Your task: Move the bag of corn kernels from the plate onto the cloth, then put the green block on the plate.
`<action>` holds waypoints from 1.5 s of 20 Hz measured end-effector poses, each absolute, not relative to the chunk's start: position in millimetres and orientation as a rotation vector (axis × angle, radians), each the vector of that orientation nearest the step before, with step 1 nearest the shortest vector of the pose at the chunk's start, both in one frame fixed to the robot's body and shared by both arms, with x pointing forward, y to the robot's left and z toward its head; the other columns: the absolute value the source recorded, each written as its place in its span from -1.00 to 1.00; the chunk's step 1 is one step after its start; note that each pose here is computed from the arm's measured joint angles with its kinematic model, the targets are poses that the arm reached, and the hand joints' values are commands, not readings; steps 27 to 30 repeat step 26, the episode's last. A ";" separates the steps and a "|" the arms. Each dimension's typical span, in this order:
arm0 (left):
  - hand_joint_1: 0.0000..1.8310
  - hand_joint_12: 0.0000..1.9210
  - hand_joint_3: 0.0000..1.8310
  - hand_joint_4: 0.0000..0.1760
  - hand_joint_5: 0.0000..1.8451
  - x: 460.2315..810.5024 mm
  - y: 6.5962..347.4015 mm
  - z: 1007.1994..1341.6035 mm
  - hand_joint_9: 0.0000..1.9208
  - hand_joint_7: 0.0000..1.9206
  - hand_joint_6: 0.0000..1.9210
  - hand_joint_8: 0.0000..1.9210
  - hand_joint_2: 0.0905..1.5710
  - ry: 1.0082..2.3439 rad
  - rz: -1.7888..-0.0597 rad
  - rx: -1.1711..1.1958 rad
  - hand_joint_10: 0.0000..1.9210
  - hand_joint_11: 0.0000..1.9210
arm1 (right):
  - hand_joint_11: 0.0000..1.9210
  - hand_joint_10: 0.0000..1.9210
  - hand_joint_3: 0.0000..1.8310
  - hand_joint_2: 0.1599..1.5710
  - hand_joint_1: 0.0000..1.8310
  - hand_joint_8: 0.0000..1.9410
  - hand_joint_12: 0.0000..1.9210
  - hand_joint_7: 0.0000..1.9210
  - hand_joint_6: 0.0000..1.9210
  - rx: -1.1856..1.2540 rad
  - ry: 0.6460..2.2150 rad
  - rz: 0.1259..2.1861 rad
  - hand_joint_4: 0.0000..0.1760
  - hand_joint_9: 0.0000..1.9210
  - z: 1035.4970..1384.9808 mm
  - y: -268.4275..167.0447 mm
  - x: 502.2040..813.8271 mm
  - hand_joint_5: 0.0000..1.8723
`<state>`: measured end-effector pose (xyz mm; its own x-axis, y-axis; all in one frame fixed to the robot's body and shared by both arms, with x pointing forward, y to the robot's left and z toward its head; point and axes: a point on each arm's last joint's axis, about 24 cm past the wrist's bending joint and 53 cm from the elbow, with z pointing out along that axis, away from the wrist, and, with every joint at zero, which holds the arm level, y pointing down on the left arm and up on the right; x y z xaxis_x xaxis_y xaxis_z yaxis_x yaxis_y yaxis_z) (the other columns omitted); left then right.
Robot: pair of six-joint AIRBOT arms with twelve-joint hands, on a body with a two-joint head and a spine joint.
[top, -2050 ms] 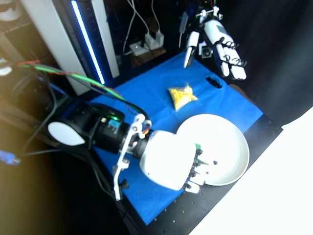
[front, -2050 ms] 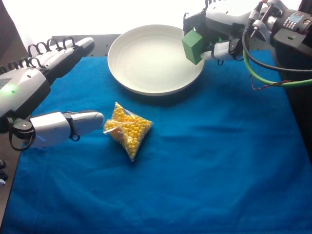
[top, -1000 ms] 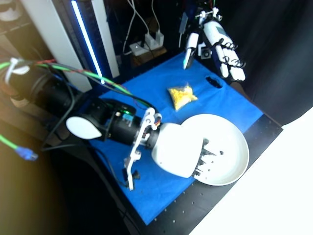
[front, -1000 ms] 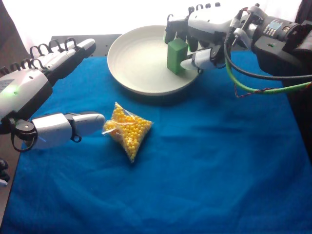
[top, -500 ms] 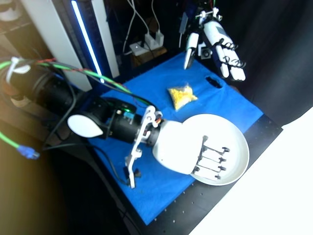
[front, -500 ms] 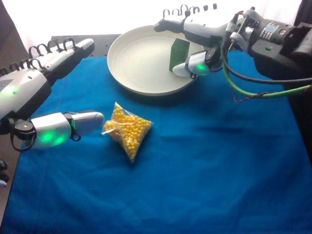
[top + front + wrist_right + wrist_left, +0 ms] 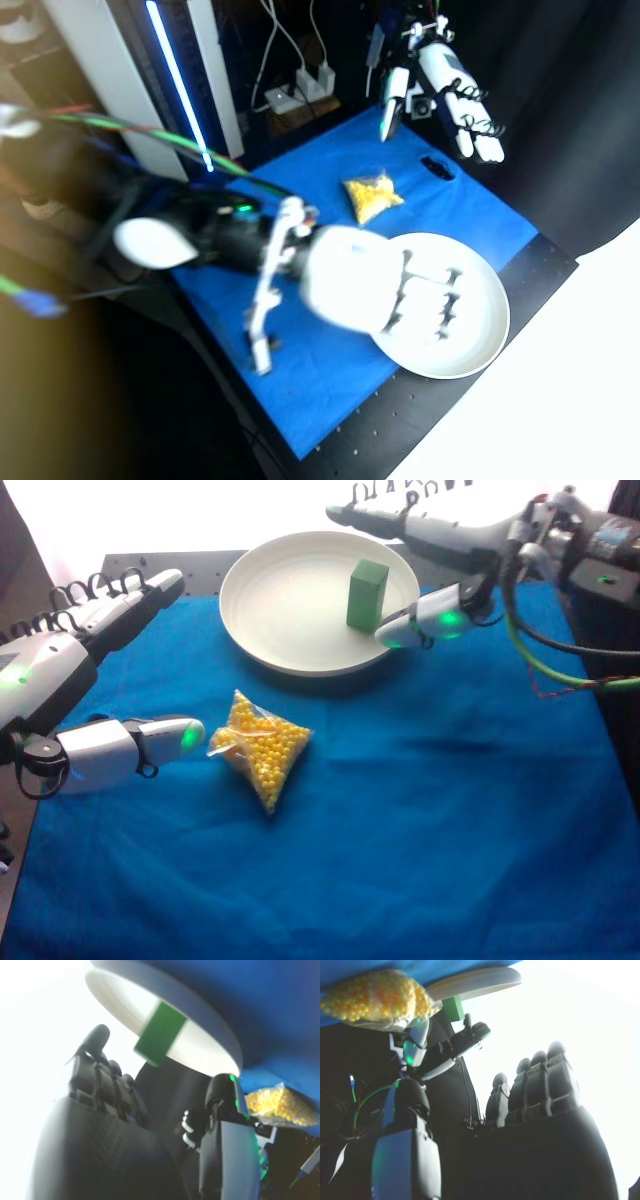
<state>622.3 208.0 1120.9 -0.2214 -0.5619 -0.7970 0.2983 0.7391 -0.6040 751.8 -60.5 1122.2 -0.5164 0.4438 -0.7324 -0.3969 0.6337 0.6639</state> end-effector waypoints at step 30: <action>-0.50 -1.00 -1.00 1.00 -1.00 612.3 222.4 1146.4 -1.00 -1.00 -1.00 -1.00 0.35 1.533 -0.792 -0.228 -1.00 -1.00 | -1.00 -1.00 -1.00 0.51 -0.50 -1.00 -1.00 -1.00 -1.00 0.080 1.634 1.134 -0.17 -1.00 1167.5 -192.5 619.5 -1.00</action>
